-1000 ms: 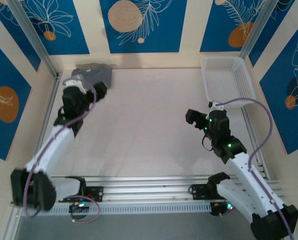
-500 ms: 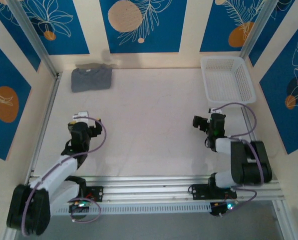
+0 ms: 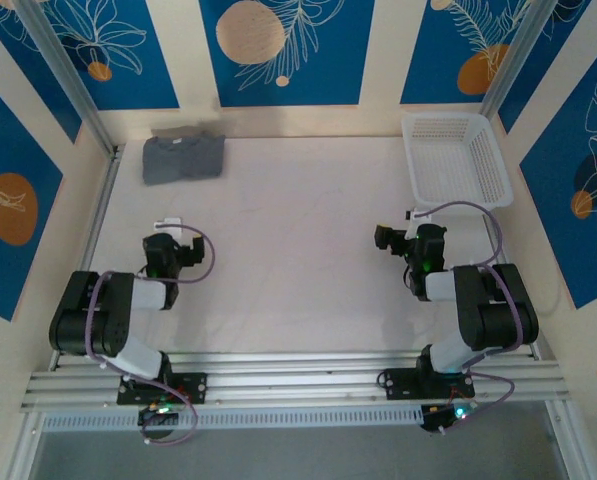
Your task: Fold the inside-out t-shirt
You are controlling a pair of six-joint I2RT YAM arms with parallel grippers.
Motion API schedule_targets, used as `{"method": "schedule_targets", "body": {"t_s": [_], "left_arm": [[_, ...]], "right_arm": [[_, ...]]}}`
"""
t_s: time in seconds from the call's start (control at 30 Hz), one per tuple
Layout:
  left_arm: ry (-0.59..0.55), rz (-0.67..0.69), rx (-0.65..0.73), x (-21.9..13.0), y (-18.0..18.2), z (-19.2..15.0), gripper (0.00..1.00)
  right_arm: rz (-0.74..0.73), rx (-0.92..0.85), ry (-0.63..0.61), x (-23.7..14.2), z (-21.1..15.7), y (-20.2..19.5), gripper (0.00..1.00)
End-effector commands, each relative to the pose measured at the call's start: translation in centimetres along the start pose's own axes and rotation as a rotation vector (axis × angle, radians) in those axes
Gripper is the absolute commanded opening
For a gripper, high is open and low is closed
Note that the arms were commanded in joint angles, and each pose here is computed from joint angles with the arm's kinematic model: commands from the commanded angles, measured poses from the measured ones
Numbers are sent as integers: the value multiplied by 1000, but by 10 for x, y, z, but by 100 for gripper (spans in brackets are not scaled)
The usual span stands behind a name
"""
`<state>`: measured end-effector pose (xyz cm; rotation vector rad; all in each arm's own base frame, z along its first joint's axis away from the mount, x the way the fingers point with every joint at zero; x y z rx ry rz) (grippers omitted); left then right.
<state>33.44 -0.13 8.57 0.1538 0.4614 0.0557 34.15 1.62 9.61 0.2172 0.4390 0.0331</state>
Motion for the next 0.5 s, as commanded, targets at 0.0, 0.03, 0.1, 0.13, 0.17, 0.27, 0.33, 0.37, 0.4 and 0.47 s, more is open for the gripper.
{"method": "schedule_targets", "body": {"t_s": [0.0, 0.03, 0.1, 0.13, 0.17, 0.27, 0.33, 0.37, 0.4, 0.47], "left_arm": [[-84, -80, -1, 1, -7, 26, 99], [-99, -77, 2, 2, -8, 25, 99], [-87, -75, 4, 1, -8, 26, 99], [-103, -69, 6, 2, -8, 27, 99], [-92, -70, 8, 1, -8, 26, 99], [-89, -109, 37, 3, -15, 29, 99], [-87, -144, 49, 3, -19, 29, 99], [-87, -146, 49, 3, -19, 29, 99], [-86, -145, 48, 3, -19, 29, 99], [-85, -145, 48, 3, -19, 29, 99]], "right_arm": [[-15, -30, -70, 0, 18, 0, 99], [-14, -30, -69, 1, 18, 0, 99], [-14, -29, -68, 1, 18, 0, 99], [-15, -30, -68, 1, 18, 0, 99], [-14, -30, -68, 1, 18, 0, 99], [-15, -32, -64, 2, 18, 0, 99], [-13, -30, -60, 2, 18, 0, 99], [-12, -30, -61, 2, 18, 0, 99], [-14, -30, -61, 2, 18, 0, 99], [-11, -32, -71, 0, 18, 0, 99]]}}
Point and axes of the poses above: each hand's point on the last joint's axis, 136 mm out from that joint toward the fingers, its own x axis out along the fingers, its own y axis along the line the jaws close on, z = x × y, the point moved 5 cm from there along -x, back along the fingers, and after that the axes turned 5 degrees about x, right-handed, at the moved point
